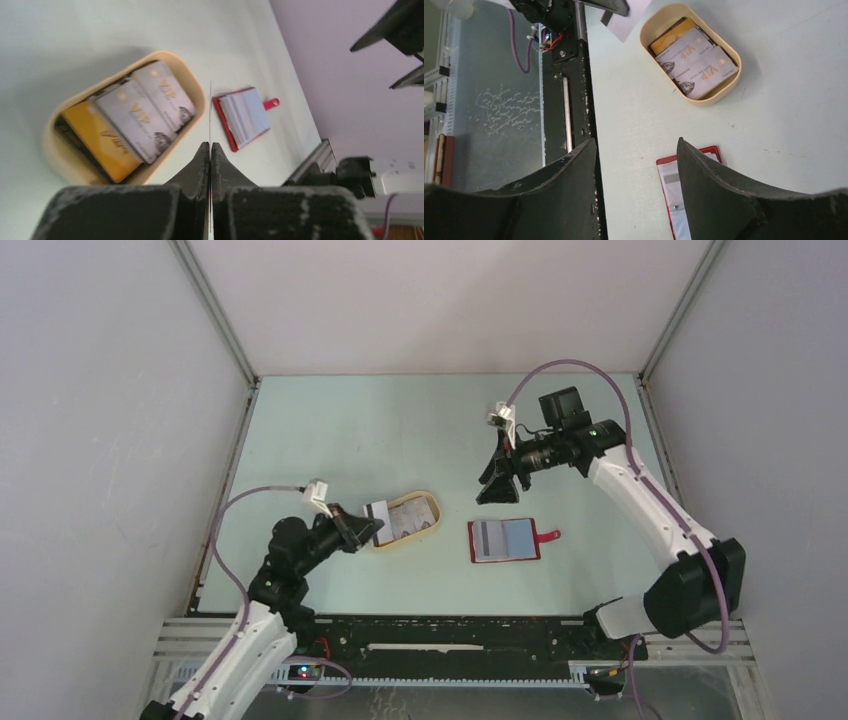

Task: Put the credit cards into the card holder
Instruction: Pick up the credit card from the storage box.

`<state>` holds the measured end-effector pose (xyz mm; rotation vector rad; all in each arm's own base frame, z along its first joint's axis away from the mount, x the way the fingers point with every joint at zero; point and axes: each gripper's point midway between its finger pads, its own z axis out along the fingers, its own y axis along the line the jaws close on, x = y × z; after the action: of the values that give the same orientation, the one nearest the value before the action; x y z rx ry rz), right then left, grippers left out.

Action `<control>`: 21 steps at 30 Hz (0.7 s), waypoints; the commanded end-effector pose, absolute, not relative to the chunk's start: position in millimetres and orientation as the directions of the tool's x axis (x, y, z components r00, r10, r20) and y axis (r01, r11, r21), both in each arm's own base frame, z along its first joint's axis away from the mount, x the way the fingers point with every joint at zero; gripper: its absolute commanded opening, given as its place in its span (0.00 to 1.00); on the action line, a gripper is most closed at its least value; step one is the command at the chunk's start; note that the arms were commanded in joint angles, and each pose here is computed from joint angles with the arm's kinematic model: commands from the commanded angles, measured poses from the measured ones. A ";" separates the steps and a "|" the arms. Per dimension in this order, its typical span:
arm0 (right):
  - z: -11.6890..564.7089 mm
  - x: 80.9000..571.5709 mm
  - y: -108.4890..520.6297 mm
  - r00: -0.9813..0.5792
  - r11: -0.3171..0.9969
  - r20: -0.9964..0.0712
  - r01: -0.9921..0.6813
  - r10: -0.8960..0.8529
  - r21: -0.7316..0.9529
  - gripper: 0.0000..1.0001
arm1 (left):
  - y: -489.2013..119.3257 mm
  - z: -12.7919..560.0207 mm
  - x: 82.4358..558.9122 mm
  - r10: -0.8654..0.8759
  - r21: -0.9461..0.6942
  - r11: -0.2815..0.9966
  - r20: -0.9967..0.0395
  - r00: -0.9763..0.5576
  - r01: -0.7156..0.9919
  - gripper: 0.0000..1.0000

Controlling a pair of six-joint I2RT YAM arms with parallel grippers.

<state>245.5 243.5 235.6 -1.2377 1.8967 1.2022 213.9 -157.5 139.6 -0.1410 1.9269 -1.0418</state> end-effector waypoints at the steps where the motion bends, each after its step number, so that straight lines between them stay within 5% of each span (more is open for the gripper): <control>1: 256.7 221.7 237.5 -0.291 0.093 -0.880 -0.956 -0.376 0.277 0.70 | -182.3 195.3 213.5 -0.436 -0.633 0.586 -0.772 -0.462 0.505 0.00; 7: 261.5 200.9 230.9 -0.211 0.048 -0.913 -0.977 -0.349 0.207 0.78 | -211.4 211.0 200.7 -0.395 -0.554 0.540 -0.832 -0.390 0.634 0.00; 21: 253.6 182.7 231.5 -0.373 -0.064 -0.880 -0.911 -0.295 0.407 0.79 | -250.4 209.2 192.5 -0.382 -0.482 0.510 -0.869 -0.314 0.713 0.00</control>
<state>191.7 228.4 249.4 -1.2954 1.7083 1.3655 183.4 -245.5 193.5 0.3000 1.6306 -1.1593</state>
